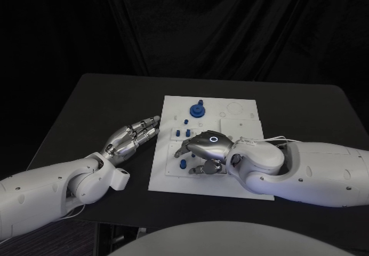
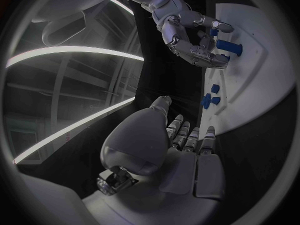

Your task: Assemble the parts on the task board

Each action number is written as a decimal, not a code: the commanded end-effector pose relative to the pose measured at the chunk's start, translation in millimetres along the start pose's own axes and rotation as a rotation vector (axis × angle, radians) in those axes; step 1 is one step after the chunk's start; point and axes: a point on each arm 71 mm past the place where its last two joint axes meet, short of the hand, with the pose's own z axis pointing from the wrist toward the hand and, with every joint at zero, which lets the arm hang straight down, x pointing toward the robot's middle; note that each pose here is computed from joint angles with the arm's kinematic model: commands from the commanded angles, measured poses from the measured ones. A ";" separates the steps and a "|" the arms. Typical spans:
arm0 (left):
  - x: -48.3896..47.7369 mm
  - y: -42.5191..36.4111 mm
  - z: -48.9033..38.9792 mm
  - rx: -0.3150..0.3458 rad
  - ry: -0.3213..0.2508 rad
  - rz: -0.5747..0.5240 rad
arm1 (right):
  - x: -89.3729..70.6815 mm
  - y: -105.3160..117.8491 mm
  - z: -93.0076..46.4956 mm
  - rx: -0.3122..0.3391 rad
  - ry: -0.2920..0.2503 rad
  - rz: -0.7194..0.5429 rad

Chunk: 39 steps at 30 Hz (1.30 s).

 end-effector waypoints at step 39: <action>6.0 -15.8 -7.5 0.175 0.006 0.048 | -25.1 -106.0 -150.0 0.712 -0.024 0.166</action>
